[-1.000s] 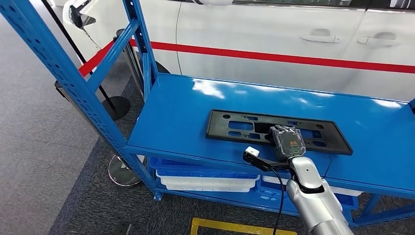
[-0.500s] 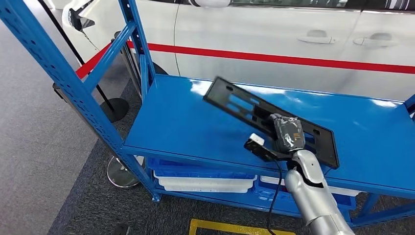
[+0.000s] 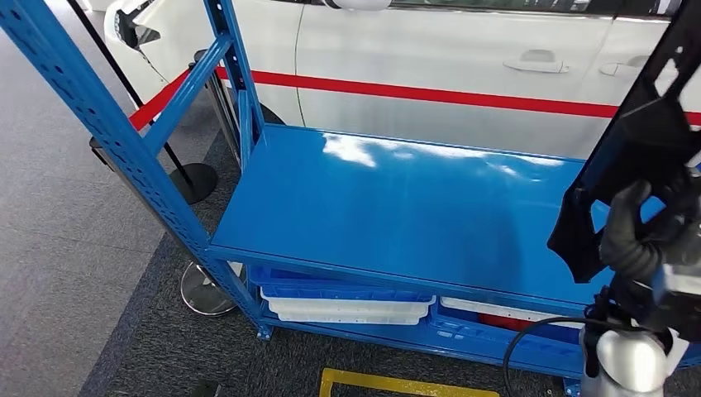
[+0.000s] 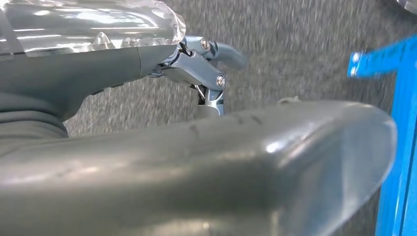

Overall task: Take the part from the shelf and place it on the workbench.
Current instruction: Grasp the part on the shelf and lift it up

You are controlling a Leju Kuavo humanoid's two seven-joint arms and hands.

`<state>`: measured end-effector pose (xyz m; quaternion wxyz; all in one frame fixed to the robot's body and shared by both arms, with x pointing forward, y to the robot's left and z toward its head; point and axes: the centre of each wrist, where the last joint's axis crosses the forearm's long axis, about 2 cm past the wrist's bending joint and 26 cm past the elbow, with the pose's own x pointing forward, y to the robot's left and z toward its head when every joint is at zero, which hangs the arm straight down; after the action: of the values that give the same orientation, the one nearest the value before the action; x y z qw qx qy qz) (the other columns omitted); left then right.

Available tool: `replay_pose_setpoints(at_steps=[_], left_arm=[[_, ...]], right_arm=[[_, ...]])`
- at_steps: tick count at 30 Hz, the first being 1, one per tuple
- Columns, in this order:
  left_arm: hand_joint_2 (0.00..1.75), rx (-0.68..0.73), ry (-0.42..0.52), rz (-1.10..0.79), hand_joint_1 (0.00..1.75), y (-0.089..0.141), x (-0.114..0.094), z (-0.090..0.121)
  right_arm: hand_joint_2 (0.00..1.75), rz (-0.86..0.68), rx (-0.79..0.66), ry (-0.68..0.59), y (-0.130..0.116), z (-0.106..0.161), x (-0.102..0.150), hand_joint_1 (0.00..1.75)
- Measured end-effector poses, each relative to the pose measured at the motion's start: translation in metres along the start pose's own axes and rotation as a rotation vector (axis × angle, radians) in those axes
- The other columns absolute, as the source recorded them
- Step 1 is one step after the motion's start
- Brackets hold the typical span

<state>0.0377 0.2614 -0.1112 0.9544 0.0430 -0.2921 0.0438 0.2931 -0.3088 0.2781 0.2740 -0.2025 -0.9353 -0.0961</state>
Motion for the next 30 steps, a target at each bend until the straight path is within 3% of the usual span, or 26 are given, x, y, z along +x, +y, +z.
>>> replay_pose_setpoints(at_steps=[6, 10, 13, 20, 30], left_arm=[[0.0, 0.029, -0.01, 0.008, 0.0, 0.003, -0.005, 0.002], [0.0, 0.046, -0.027, 0.024, 0.0, 0.008, -0.008, 0.003], [0.0, 0.078, -0.036, 0.023, 0.0, 0.021, -0.007, 0.001], [0.0, 0.107, -0.016, 0.086, 0.0, 0.021, -0.01, 0.003], [0.0, 0.117, 0.001, 0.115, 0.0, 0.021, -0.013, 0.005]], right_arm=[[1.75, -0.34, -0.115, 0.026, -0.082, 0.03, 0.016, 1.75], [1.75, -0.445, -0.076, -0.034, -0.131, 0.052, 0.031, 1.75], [1.75, -0.438, -0.086, -0.049, -0.155, 0.066, 0.043, 1.75], [1.75, -0.481, -0.132, 0.036, -0.18, 0.101, 0.063, 1.75], [1.75, -0.5, -0.223, 0.112, -0.185, 0.125, 0.074, 1.75]])
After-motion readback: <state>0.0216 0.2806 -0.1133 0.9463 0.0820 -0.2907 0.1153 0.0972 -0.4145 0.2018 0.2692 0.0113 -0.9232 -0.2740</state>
